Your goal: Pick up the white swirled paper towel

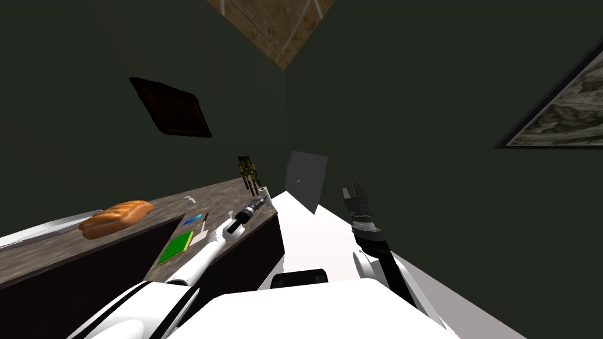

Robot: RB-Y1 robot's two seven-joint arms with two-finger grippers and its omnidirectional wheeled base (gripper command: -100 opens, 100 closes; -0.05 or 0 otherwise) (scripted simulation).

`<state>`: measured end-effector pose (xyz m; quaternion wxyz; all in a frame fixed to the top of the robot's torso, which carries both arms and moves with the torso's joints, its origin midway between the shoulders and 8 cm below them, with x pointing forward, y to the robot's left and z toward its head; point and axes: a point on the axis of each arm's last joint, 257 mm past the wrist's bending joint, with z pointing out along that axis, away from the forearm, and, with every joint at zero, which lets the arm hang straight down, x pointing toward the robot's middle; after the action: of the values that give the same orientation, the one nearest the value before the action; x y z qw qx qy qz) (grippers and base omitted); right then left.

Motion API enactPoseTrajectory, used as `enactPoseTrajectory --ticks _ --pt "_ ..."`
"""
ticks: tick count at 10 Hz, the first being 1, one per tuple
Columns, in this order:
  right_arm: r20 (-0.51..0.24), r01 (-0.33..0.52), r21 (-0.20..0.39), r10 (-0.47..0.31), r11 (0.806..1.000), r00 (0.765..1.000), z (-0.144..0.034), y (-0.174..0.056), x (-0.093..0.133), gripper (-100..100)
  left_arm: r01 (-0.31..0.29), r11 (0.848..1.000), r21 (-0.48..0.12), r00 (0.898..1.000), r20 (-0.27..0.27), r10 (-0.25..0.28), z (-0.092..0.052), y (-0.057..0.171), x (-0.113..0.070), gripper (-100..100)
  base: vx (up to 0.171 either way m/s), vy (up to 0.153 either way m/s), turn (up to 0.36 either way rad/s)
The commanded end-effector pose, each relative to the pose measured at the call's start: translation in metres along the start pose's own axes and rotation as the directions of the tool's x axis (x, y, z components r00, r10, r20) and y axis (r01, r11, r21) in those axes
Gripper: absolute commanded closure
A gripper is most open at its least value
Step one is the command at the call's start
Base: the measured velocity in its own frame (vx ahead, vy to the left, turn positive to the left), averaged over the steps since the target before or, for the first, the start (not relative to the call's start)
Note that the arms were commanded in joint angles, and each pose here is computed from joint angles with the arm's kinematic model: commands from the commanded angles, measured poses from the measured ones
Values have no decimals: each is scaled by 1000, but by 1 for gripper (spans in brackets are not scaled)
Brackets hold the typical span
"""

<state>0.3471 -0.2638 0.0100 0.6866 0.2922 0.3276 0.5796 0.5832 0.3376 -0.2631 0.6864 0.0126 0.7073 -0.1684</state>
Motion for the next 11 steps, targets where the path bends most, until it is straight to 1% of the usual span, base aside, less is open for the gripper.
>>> enactPoseTrajectory --ticks 1,2,3,4,5,6,7,8,9,10,11 --pt "0 0 0 0 1000 1000 0 0 0 0 8 999 -33 1000 -10 -9 -13 10 6 100 32 14 -84" --pt "0 0 0 0 1000 1000 0 0 0 0 10 999 -34 1000 -16 -11 -18 10 11 100 35 11 -75" --pt "0 0 0 0 1000 1000 0 0 0 0 7 1000 -10 1000 3 -7 -19 -1 4 100 17 2 3" --pt "0 0 0 0 1000 1000 0 0 0 0 11 999 -43 1000 -3 -12 -32 10 7 100 30 7 -71" --pt "0 0 0 0 1000 1000 0 0 0 0 12 999 -38 1000 -5 -12 -38 7 10 100 43 12 -73" --pt "0 0 0 0 1000 1000 0 0 0 0 9 1000 -24 1000 8 -9 -37 1 4 100 23 7 -8" --pt "0 0 0 0 1000 1000 0 0 0 0 12 998 -66 1000 -4 -12 -51 15 9 100 30 8 -109" --pt "0 0 0 0 1000 1000 0 0 0 0 12 998 -61 1000 -5 -12 -58 11 11 100 35 12 -58" --pt "0 0 0 0 1000 1000 0 0 0 0 7 999 -38 1000 17 -6 -55 1 1 100 17 9 20" --pt "0 0 0 0 1000 1000 0 0 0 0 6 997 -83 1000 3 -6 -70 16 5 100 34 14 -115" --pt "0 0 0 0 1000 1000 0 0 0 0 6 997 -78 1000 2 -6 -77 13 7 100 36 20 -65"
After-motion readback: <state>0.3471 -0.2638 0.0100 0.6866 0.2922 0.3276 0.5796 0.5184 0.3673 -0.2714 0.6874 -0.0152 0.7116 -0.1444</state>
